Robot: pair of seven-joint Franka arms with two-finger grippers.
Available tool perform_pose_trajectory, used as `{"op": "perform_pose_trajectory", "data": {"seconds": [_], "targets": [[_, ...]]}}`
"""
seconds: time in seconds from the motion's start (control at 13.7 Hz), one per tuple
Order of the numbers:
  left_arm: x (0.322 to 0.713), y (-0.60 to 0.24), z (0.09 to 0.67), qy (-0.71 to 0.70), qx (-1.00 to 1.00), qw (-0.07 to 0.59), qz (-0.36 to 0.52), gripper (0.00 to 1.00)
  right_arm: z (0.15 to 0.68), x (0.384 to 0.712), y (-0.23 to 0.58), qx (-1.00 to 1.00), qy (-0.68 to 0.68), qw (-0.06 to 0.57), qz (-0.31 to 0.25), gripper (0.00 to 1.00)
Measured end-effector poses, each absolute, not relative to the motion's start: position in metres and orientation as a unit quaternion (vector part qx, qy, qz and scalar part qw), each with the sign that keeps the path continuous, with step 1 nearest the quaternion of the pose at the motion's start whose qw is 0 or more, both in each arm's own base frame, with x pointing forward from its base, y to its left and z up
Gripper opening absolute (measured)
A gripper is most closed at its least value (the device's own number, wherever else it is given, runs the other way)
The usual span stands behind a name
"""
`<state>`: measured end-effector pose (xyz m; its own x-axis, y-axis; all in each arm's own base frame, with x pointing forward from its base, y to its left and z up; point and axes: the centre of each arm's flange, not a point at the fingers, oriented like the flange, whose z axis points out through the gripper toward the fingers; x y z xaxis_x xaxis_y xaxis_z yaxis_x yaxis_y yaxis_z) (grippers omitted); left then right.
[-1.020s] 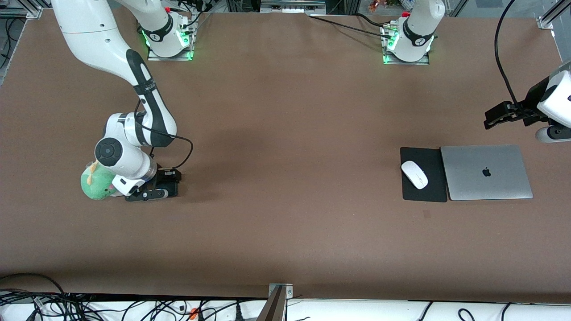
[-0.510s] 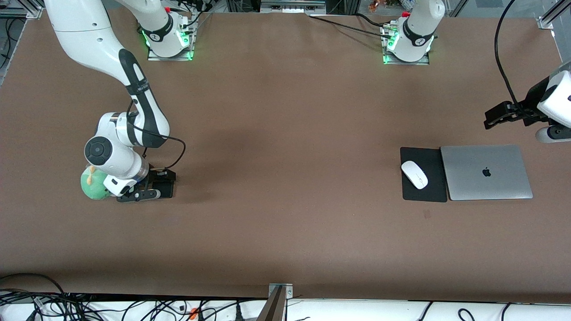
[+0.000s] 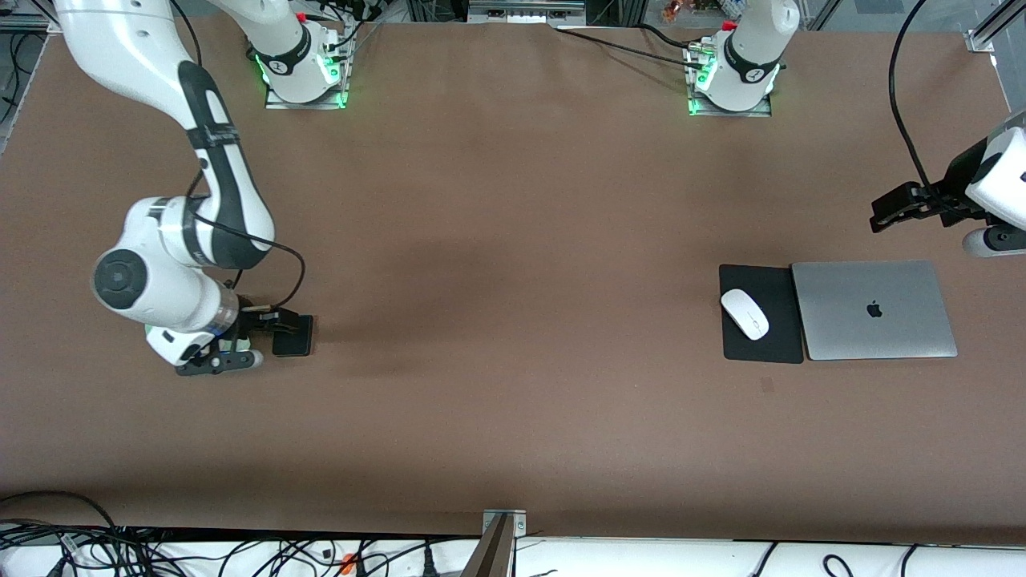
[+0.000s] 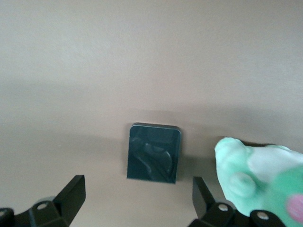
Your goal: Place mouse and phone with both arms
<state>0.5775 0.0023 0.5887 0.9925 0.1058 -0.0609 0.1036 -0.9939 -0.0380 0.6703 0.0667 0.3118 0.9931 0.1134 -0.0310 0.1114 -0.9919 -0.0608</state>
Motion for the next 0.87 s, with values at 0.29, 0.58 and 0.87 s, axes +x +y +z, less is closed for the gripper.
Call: {"op": "perform_pose_trajectory", "data": {"seconds": [0.29, 0.58, 0.87], "targets": [[0.578, 0.002, 0.588, -0.052, -0.998, 0.017, 0.032, 1.00, 0.392, 0.659, 0.036, -0.998, -0.036, 0.044, 0.021, 1.00], [0.578, 0.002, 0.588, -0.052, -0.998, 0.017, 0.032, 1.00, 0.477, 0.619, 0.000, -0.997, -0.019, 0.059, 0.050, 1.00], [0.578, 0.002, 0.588, -0.052, -0.998, 0.017, 0.032, 1.00, 0.537, 0.586, -0.022, -0.998, -0.030, 0.011, 0.051, 1.00]]}}
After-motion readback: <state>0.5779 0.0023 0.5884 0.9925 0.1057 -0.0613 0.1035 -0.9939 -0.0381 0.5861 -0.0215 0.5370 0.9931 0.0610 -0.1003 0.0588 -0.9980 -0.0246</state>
